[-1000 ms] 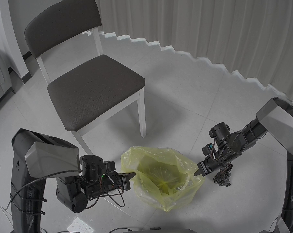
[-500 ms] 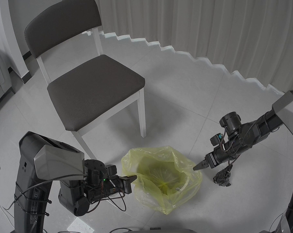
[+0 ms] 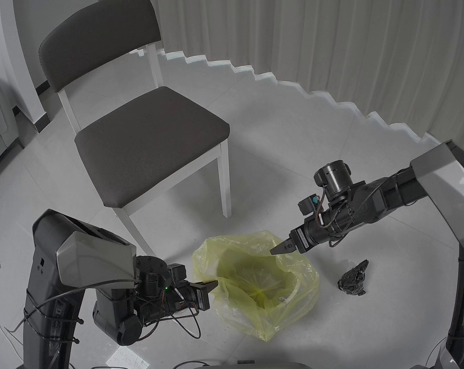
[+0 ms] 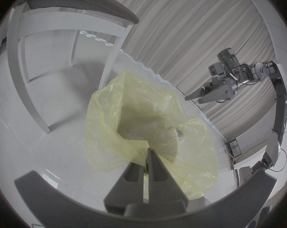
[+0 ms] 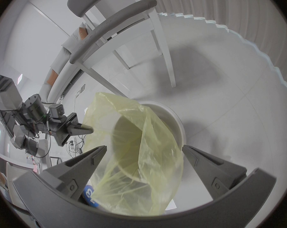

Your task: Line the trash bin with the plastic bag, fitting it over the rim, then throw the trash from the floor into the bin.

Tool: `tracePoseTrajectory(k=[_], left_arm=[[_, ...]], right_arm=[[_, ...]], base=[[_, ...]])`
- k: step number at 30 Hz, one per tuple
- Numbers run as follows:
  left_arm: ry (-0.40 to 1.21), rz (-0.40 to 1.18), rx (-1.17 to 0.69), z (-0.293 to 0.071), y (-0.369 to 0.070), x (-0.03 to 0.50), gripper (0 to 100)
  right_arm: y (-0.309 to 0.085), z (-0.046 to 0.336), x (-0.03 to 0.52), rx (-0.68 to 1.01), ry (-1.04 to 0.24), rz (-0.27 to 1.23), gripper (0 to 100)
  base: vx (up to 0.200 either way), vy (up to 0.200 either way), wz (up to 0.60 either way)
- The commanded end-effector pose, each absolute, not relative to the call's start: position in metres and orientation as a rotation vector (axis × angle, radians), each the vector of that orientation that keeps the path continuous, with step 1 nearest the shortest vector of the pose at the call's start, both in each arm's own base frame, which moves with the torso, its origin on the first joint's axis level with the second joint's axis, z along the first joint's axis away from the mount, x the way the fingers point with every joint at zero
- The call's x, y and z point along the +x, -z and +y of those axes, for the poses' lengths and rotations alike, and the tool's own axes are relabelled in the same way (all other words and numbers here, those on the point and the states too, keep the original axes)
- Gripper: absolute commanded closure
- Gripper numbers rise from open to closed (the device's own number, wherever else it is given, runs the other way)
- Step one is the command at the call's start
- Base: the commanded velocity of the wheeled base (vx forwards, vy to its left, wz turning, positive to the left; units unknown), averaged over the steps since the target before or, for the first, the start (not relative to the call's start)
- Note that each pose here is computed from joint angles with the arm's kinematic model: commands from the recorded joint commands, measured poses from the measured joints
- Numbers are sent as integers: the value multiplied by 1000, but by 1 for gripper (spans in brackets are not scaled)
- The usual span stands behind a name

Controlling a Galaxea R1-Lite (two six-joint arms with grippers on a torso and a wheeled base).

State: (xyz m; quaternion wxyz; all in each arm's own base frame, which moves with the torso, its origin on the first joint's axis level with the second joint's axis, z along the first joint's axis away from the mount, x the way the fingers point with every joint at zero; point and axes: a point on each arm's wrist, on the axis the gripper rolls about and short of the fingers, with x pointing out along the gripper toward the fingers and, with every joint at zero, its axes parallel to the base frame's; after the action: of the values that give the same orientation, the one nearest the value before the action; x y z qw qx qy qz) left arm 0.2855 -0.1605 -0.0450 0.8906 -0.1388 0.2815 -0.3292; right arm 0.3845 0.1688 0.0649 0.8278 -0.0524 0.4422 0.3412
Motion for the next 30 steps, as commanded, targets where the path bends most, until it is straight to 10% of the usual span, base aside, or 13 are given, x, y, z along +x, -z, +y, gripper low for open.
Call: tracePoseTrajectory(k=[1,5,6,13,14,30], left_arm=[[689,569,-288,-160,45,283,100],[688,581,-284,-159,48,279,100],[688,581,-283,-159,48,279,0],[683,576,-286,-158,49,282,0],[680,577,-287,-157,49,283,0],[653,493,-303,-148,28,294,0]], right_arm=[[-33,185,402,-125,-733,971,0],[-18,190,414,-140,-718,970,0],[-15,191,416,-143,-720,970,0],[-6,194,422,-176,-695,972,0],[-6,194,422,-181,-693,971,100],[-46,177,430,-190,-626,899,100]], base=[[0,0,0],[0,0,0],[0,0,0],[0,0,0],[0,0,0],[0,0,0]])
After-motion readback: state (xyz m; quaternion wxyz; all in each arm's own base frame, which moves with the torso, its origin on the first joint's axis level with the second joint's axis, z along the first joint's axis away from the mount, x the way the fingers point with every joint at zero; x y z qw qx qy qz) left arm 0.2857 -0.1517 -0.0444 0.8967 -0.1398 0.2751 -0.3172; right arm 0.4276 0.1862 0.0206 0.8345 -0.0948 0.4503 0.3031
